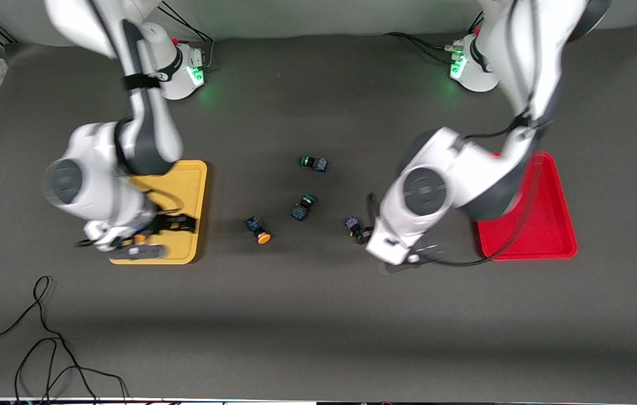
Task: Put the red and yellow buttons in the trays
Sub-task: 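Reach the right gripper to another yellow button while the left gripper reaches red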
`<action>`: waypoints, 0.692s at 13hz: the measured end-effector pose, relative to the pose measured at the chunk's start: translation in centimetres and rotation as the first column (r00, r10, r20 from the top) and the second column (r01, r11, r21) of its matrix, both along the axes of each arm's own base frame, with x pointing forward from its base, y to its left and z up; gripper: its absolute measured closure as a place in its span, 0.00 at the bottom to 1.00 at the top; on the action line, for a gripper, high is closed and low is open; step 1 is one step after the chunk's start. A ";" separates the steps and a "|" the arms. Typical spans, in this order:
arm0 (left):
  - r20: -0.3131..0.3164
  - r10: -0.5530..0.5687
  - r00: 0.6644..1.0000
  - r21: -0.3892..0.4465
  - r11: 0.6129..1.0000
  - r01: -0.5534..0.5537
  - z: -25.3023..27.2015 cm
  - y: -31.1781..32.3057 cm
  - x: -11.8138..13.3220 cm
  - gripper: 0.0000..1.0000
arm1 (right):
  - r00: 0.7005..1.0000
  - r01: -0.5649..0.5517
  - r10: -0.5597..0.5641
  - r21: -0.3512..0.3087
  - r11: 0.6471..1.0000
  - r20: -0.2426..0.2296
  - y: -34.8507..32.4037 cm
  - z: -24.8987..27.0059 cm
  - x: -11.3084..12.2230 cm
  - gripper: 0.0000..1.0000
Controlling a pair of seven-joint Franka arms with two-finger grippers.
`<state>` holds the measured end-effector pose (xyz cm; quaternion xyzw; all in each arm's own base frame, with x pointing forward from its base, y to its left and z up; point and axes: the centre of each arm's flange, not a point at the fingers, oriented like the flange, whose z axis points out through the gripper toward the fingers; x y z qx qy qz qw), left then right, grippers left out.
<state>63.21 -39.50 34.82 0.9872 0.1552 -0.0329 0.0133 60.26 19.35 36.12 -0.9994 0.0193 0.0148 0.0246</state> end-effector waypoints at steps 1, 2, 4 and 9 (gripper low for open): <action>-0.001 0.017 1.000 -0.001 1.000 -0.017 -2.7 -1.1 0.0 0.00 | 1.000 0.016 -0.016 -0.010 1.000 0.013 3.4 -0.3 -0.6 0.00; -0.011 0.033 0.999 0.000 0.999 -0.033 -4.9 -1.4 0.1 0.00 | 0.999 0.029 -0.029 -0.009 1.000 0.032 6.5 -0.9 -1.2 0.00; -0.016 0.062 0.998 0.002 0.998 -0.062 -7.8 -1.2 0.4 0.01 | 0.998 0.039 -0.040 0.013 0.999 0.053 10.7 -3.7 -2.2 0.00; -0.046 0.143 0.989 0.028 0.990 -0.142 -11.8 -1.7 -1.6 0.03 | 0.996 0.026 -0.024 -0.022 0.999 0.084 13.4 -11.4 -3.0 0.00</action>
